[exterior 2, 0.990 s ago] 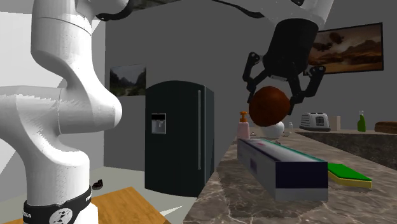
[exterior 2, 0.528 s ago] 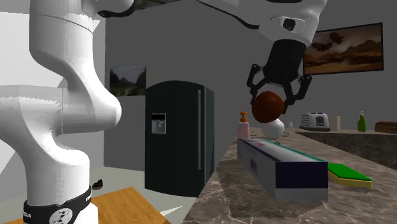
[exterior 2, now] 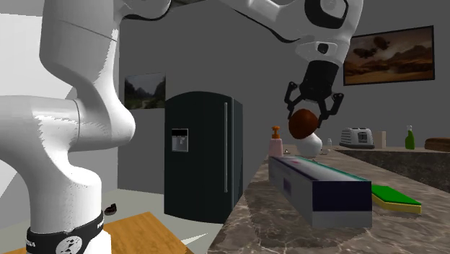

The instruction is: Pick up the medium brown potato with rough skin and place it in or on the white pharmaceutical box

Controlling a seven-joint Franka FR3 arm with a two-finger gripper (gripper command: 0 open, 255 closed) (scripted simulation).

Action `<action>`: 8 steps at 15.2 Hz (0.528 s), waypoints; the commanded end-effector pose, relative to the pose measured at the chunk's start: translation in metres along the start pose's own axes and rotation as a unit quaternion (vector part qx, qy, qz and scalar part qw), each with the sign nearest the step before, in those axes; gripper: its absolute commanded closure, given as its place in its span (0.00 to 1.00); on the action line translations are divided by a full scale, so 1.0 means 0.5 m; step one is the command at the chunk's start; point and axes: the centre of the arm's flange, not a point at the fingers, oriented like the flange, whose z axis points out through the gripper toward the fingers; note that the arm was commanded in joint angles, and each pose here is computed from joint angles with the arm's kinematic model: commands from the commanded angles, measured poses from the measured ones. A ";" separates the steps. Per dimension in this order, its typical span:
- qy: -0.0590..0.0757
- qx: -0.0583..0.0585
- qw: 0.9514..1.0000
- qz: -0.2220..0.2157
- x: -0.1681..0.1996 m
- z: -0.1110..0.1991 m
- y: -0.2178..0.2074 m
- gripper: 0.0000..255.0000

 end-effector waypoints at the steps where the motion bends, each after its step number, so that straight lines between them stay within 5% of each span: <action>1: 0.000 0.000 1.000 0.001 -0.059 0.002 -0.004 1.00; 8: 0.000 0.000 1.000 0.001 -0.090 0.063 -0.026 1.00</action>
